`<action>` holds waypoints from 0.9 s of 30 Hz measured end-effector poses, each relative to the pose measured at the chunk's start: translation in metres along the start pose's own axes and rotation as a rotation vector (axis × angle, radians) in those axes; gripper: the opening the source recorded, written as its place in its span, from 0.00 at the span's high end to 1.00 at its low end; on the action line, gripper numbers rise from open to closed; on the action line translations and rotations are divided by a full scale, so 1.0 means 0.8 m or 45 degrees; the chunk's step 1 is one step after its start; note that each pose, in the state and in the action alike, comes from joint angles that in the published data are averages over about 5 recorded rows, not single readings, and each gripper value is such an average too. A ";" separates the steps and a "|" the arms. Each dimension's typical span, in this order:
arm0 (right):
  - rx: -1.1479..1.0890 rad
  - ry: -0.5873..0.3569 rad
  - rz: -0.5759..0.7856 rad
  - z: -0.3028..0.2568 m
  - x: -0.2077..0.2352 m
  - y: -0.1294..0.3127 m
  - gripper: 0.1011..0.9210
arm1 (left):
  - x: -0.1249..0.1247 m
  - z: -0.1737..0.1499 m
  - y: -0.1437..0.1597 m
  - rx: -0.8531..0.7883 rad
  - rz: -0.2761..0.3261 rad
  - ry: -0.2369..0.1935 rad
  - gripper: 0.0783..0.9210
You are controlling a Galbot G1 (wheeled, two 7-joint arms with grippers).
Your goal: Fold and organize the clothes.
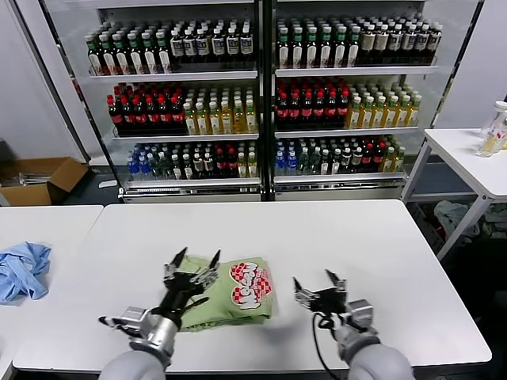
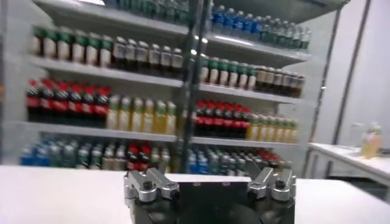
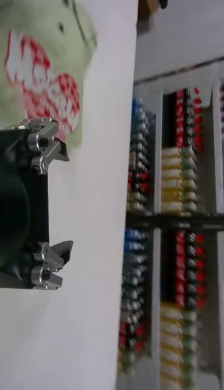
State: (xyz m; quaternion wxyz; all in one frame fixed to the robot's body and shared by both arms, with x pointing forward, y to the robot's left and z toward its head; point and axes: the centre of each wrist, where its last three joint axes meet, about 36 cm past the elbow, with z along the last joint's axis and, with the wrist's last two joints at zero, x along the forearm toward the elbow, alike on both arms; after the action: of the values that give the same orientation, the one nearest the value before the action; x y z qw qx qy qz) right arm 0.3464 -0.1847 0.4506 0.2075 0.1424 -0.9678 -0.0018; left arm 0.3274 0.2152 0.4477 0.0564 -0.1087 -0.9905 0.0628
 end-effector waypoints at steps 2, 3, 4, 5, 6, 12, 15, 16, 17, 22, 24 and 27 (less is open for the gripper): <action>-0.032 0.019 -0.043 0.001 -0.018 0.011 0.12 | 0.008 0.000 0.011 -0.030 -0.036 -0.006 0.12; -0.047 0.029 -0.062 0.001 -0.028 0.016 0.12 | 0.012 0.000 0.016 -0.043 -0.053 -0.008 0.12; -0.061 0.040 -0.079 0.002 -0.037 0.022 0.12 | 0.016 0.001 0.020 -0.056 -0.068 -0.008 0.12; -0.073 0.051 -0.094 0.002 -0.047 0.026 0.12 | 0.019 0.002 0.024 -0.068 -0.082 -0.007 0.12; -0.084 0.064 -0.106 0.003 -0.056 0.031 0.12 | 0.022 0.003 0.028 -0.078 -0.094 -0.005 0.12; -0.123 0.144 -0.142 0.013 -0.097 0.048 0.12 | 0.034 0.005 0.044 -0.126 -0.145 -0.001 0.12; -0.139 0.171 -0.151 0.015 -0.109 0.052 0.13 | 0.036 0.006 0.049 -0.143 -0.158 0.002 0.12; -0.144 0.177 -0.154 0.016 -0.113 0.054 0.15 | 0.036 0.006 0.050 -0.146 -0.161 0.004 0.12; -0.149 0.183 -0.156 0.016 -0.116 0.055 0.18 | 0.036 0.006 0.051 -0.149 -0.164 0.005 0.12; -0.177 0.205 -0.172 0.017 -0.125 0.058 0.35 | 0.038 0.009 0.057 -0.165 -0.179 0.013 0.12; -0.187 0.213 -0.181 0.018 -0.127 0.060 0.42 | 0.038 0.009 0.060 -0.172 -0.185 0.014 0.12; -0.198 0.221 -0.193 0.018 -0.129 0.062 0.54 | 0.037 0.010 0.063 -0.180 -0.191 0.013 0.12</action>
State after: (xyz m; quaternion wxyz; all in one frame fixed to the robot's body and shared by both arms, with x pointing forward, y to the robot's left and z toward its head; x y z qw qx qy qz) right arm 0.4170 -0.1095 0.3990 0.2999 0.1982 -0.9297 -0.0803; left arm 0.3078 0.2694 0.4358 0.0583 -0.0384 -0.9975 -0.0123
